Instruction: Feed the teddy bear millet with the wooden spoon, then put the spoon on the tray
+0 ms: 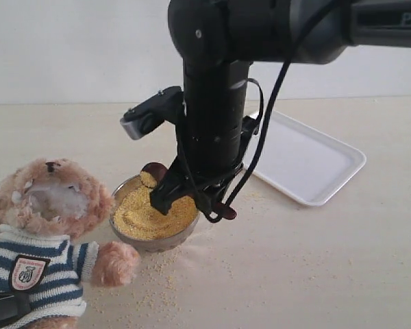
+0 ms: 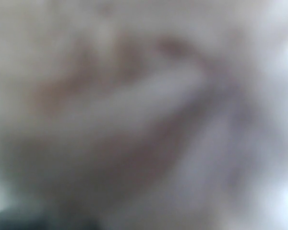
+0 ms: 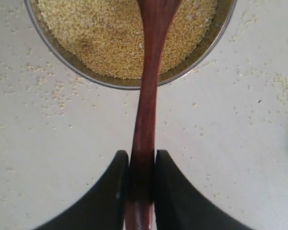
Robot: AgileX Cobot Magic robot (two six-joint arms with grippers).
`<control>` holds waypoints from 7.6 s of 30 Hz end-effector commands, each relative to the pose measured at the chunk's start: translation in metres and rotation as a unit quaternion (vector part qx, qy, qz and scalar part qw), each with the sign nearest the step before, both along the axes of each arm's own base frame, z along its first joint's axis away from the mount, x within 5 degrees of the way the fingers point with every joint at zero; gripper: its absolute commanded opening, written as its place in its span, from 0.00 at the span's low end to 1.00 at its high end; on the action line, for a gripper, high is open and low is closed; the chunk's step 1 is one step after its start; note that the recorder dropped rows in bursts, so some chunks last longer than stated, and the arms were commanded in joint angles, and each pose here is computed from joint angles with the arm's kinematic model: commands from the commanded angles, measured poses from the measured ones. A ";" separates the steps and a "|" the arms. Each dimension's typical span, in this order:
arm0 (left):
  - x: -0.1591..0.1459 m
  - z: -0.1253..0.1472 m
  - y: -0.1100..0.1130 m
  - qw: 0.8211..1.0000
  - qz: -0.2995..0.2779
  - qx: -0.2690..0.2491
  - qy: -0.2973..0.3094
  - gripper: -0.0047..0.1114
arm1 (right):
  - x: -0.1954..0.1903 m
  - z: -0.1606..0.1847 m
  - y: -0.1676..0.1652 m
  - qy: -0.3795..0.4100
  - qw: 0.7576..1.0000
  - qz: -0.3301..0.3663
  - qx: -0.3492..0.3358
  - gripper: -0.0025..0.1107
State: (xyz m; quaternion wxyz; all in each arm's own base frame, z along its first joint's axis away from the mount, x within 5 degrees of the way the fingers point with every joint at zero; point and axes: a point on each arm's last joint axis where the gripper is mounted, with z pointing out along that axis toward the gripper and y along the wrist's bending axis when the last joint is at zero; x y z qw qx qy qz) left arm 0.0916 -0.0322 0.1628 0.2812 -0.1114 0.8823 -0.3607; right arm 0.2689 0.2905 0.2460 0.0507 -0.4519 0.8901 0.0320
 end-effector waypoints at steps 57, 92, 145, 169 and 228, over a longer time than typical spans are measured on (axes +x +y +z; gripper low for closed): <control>0.000 0.002 -0.001 1.000 0.001 -0.007 -0.008 0.08 | -0.066 0.039 -0.037 0.067 0.987 0.060 0.136 0.03; 0.000 0.002 -0.001 1.000 0.001 -0.007 -0.008 0.08 | -0.094 0.035 0.048 -0.164 0.956 0.244 0.017 0.03; 0.000 0.002 -0.001 1.000 0.001 -0.007 -0.008 0.08 | -0.070 0.065 -0.010 -0.256 0.955 0.109 -0.102 0.03; 0.000 0.002 -0.001 1.000 0.001 -0.007 -0.008 0.08 | -0.025 -0.029 0.013 -0.246 0.901 0.215 -0.286 0.03; 0.000 0.002 -0.001 1.000 0.001 -0.007 -0.008 0.08 | -0.039 -0.065 0.044 -0.155 0.929 0.228 -0.245 0.03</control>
